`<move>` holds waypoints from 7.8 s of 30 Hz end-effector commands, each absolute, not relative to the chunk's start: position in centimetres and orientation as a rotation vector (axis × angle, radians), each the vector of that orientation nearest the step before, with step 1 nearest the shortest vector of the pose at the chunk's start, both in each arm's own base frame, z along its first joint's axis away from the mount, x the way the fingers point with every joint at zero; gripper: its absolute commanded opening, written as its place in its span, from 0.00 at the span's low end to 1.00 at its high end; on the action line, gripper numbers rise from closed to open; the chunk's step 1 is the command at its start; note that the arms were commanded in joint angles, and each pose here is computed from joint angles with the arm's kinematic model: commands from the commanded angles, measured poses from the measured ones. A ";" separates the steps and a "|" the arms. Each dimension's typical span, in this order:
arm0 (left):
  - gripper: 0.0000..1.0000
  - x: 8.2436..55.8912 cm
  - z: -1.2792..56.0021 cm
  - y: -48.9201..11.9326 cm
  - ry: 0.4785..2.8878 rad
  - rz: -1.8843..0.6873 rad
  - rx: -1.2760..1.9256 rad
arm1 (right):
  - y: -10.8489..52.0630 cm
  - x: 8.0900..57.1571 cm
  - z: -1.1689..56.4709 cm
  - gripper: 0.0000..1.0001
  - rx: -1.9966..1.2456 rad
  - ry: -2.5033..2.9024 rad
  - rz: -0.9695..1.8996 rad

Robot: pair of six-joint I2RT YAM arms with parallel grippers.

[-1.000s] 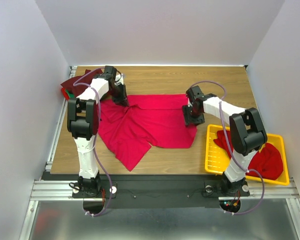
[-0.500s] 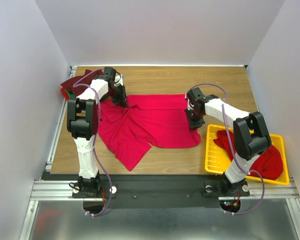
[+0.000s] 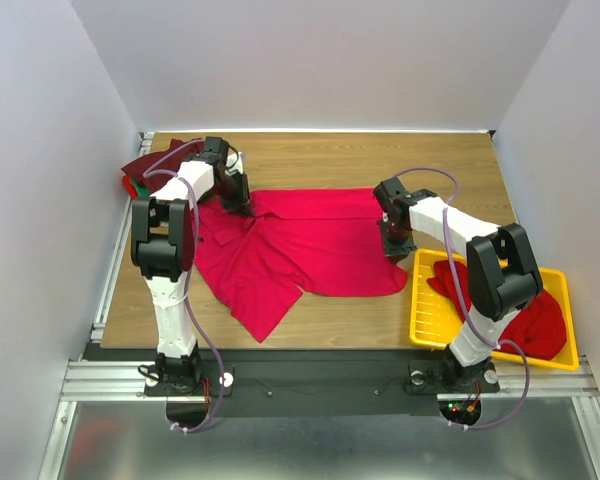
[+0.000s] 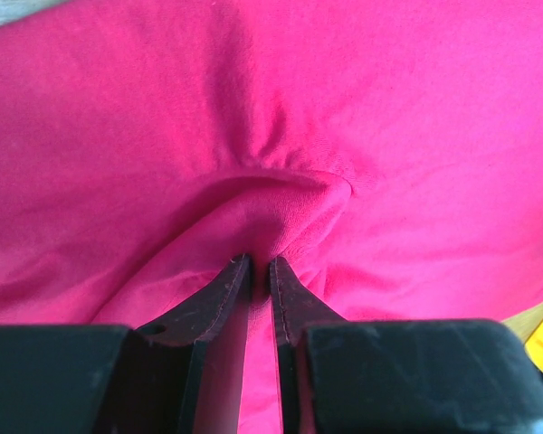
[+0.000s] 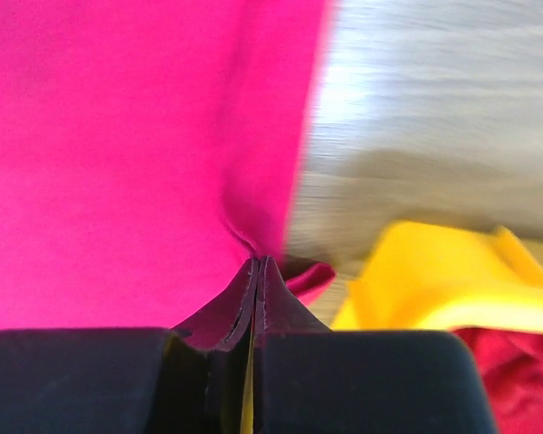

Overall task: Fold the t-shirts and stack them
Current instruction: Fold the tshirt

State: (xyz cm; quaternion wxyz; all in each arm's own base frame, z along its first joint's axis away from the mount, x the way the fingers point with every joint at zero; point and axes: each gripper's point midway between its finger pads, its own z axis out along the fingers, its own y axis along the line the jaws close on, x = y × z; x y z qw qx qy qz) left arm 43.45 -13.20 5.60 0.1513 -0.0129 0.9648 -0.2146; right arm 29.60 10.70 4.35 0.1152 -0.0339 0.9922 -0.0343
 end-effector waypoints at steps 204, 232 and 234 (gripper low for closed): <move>0.74 43.1 -1.2 -4.2 2.742 -0.507 -0.601 | 0.3 58.4 16.5 0.18 0.443 2.204 0.207; 0.74 43.5 -0.9 -4.3 2.734 -0.518 -0.602 | 8.0 55.1 10.3 0.59 0.261 2.394 0.679; 0.74 44.2 0.5 -4.2 2.696 -0.512 -0.586 | 8.1 54.8 10.4 0.59 0.229 2.397 0.643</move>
